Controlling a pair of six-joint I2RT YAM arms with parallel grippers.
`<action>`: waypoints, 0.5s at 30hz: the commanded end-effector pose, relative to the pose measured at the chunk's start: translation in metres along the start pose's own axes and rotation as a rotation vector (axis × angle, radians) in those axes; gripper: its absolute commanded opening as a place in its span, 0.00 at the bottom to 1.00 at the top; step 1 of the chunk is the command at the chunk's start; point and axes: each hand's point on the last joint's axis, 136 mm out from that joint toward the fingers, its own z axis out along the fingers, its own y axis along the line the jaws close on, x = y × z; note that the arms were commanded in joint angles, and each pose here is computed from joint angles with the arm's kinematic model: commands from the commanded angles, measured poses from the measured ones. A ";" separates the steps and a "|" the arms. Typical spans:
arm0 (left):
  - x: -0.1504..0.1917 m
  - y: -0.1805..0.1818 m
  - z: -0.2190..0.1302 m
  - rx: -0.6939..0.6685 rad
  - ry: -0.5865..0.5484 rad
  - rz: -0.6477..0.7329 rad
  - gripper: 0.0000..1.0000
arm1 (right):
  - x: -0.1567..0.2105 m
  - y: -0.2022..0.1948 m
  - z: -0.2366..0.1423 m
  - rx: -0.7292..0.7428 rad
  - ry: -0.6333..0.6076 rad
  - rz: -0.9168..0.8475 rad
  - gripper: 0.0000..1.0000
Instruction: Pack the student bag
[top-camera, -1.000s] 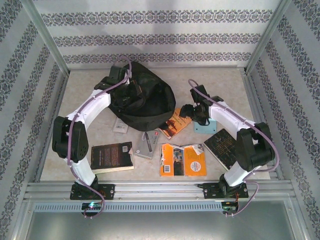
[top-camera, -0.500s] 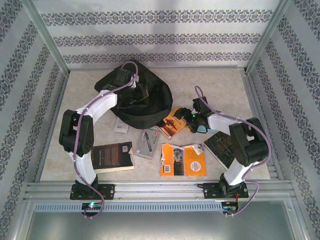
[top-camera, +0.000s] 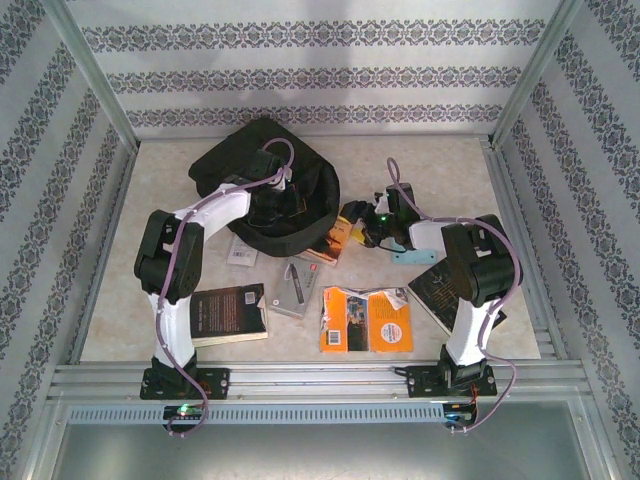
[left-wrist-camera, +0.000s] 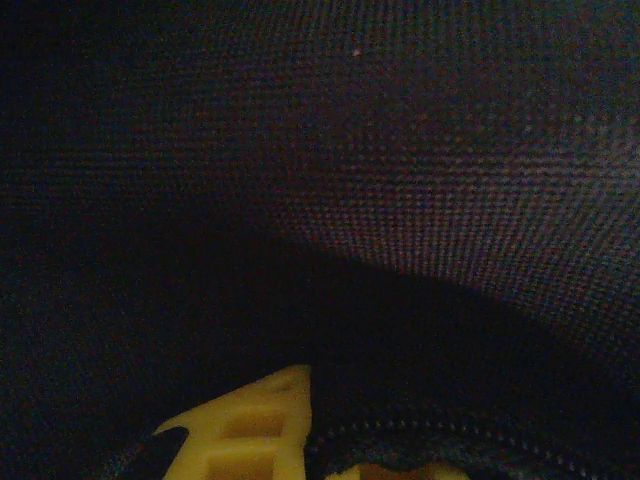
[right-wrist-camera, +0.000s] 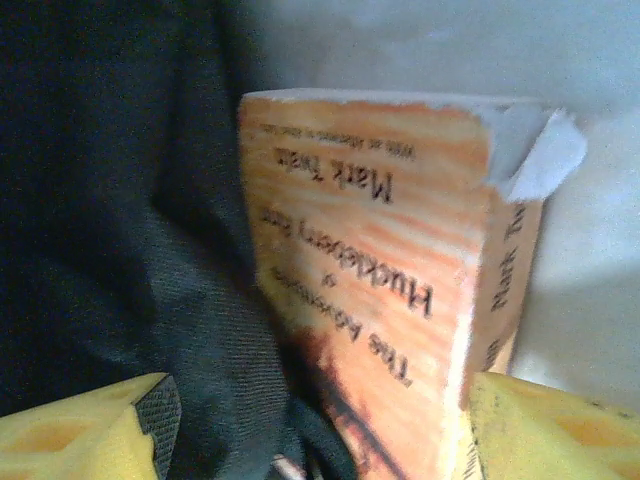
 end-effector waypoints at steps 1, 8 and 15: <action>0.001 -0.005 0.001 -0.005 0.013 0.021 0.00 | 0.002 0.046 -0.001 -0.198 0.028 -0.084 0.73; -0.004 0.000 -0.005 -0.048 -0.013 0.045 0.00 | 0.001 0.013 0.002 -0.140 -0.004 -0.023 0.55; -0.037 0.022 -0.045 -0.244 -0.143 0.153 0.00 | 0.006 -0.026 -0.018 0.152 -0.037 -0.109 0.44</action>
